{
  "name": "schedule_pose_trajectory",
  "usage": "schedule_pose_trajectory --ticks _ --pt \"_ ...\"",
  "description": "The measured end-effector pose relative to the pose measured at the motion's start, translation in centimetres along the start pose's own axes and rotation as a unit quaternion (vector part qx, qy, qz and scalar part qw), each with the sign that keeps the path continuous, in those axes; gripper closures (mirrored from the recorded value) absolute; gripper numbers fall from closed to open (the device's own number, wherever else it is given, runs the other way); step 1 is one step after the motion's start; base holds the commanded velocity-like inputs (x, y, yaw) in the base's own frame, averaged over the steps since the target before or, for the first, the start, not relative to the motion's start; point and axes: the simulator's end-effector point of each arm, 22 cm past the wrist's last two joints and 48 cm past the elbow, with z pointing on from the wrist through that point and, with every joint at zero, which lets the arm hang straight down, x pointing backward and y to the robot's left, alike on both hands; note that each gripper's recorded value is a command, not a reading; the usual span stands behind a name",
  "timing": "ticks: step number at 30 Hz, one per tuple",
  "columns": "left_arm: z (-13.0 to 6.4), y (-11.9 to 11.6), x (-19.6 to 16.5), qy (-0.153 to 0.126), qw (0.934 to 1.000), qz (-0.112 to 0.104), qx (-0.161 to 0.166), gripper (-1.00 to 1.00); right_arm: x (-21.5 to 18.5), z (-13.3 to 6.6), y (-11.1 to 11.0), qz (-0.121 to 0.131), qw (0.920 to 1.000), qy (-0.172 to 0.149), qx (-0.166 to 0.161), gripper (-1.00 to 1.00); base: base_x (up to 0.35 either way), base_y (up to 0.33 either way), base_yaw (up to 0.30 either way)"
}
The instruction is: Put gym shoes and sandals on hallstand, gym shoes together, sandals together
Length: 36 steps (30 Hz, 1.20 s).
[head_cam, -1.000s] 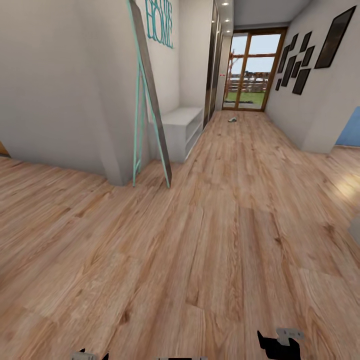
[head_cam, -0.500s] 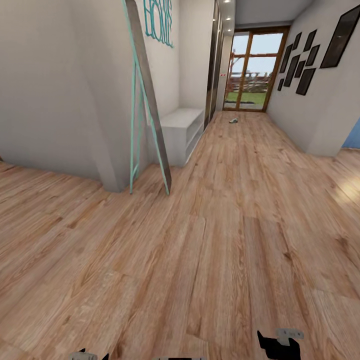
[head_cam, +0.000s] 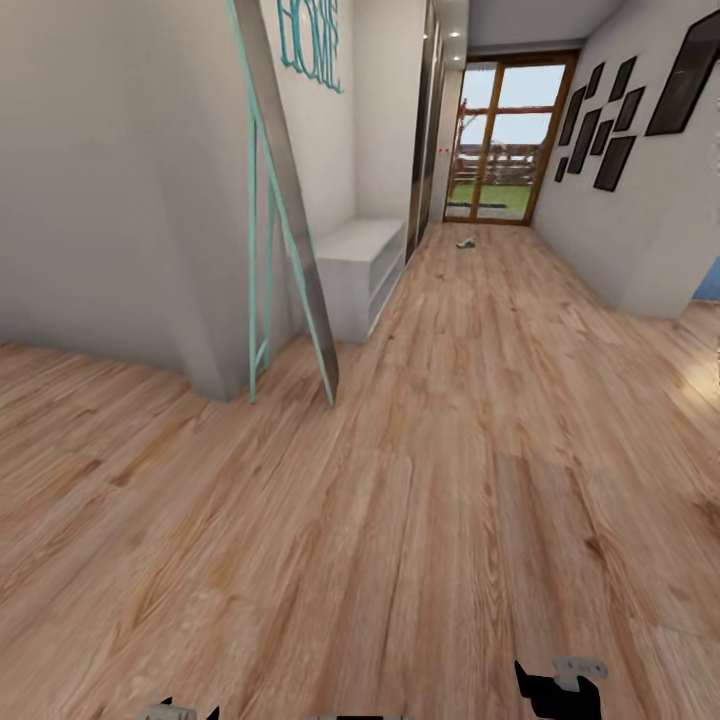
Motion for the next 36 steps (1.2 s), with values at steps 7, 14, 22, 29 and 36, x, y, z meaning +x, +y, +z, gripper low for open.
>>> schedule_pose_trajectory --ticks 7,14,22,29,36 --pt "0.12 -0.38 0.08 0.000 1.0000 -0.002 0.001 -1.00 0.04 -0.01 0.00 0.000 1.0000 0.000 0.000 -1.00 0.339 0.000 -0.166" --pt "0.17 -0.51 0.06 -0.001 1.0000 -0.003 0.001 -1.00 0.04 -0.01 0.01 -0.001 1.0000 0.000 0.000 -1.00 0.339 0.000 -0.181" --pt "0.14 -0.39 0.07 -0.001 1.0000 -0.003 0.000 -1.00 0.05 -0.01 0.01 -0.001 1.0000 0.001 0.000 -1.00 0.339 0.000 -0.213" --pt "0.16 -0.45 0.04 -0.001 1.0000 -0.003 0.001 -1.00 0.07 -0.02 0.01 -0.001 1.0000 0.001 0.000 -1.00 0.339 0.000 -0.239" --pt "0.20 -0.61 0.10 0.000 1.0000 -0.003 0.002 -1.00 0.08 -0.02 0.05 -0.001 1.0000 0.001 -0.001 -1.00 0.339 0.000 -0.245"
